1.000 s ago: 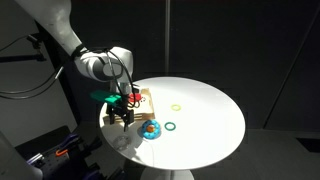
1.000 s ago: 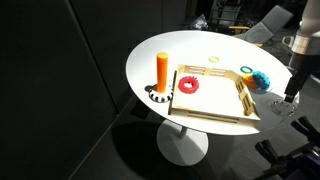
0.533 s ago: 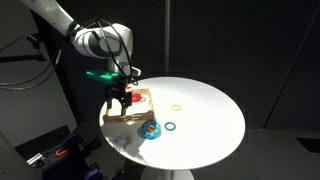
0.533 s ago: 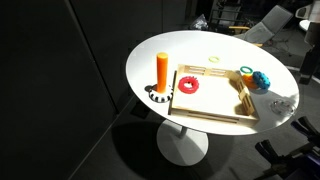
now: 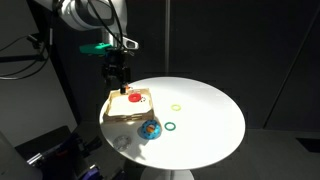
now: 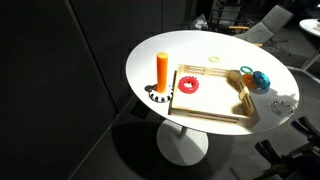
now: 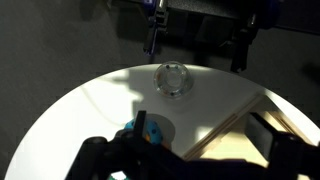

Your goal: Put the clear ring on the table.

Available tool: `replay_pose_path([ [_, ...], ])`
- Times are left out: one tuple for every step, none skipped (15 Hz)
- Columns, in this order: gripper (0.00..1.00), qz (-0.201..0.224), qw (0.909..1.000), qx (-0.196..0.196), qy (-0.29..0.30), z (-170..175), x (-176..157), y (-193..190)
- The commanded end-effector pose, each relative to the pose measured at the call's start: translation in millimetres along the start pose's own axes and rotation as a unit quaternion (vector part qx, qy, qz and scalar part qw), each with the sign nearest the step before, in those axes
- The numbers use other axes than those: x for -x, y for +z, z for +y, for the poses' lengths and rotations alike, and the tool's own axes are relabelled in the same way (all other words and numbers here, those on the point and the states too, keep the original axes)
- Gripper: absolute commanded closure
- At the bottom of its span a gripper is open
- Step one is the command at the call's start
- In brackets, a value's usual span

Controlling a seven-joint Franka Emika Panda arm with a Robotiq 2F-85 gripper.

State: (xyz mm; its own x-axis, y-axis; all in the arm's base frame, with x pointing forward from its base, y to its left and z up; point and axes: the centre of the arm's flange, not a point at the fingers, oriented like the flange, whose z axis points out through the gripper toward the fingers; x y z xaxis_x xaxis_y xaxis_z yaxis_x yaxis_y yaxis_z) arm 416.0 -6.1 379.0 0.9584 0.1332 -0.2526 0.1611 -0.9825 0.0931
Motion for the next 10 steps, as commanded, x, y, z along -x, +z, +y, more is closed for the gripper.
replay_pose_path([
  [0.00,0.030,0.9992,-0.007,0.023,-2.3,14.1,-42.0],
  [0.00,0.041,0.9987,-0.010,0.026,-2.0,17.2,-49.5],
  [0.00,0.052,0.9981,-0.015,0.030,-1.5,20.3,-56.8],
  [0.00,0.061,0.9974,-0.019,0.032,-1.2,22.6,-62.6],
  [0.00,0.068,0.9969,-0.022,0.033,-1.1,24.7,-67.1],
  [0.00,0.075,0.9965,-0.021,0.031,-0.8,26.6,-69.6],
  [0.00,0.065,0.9976,-0.014,0.020,0.1,20.1,-56.7],
  [0.00,0.068,0.9974,-0.014,0.021,0.2,21.7,-59.3],
  [0.00,0.067,0.9974,-0.014,0.021,0.1,21.7,-58.3],
  [0.00,0.065,0.9975,-0.015,0.021,-0.1,21.5,-56.7],
])
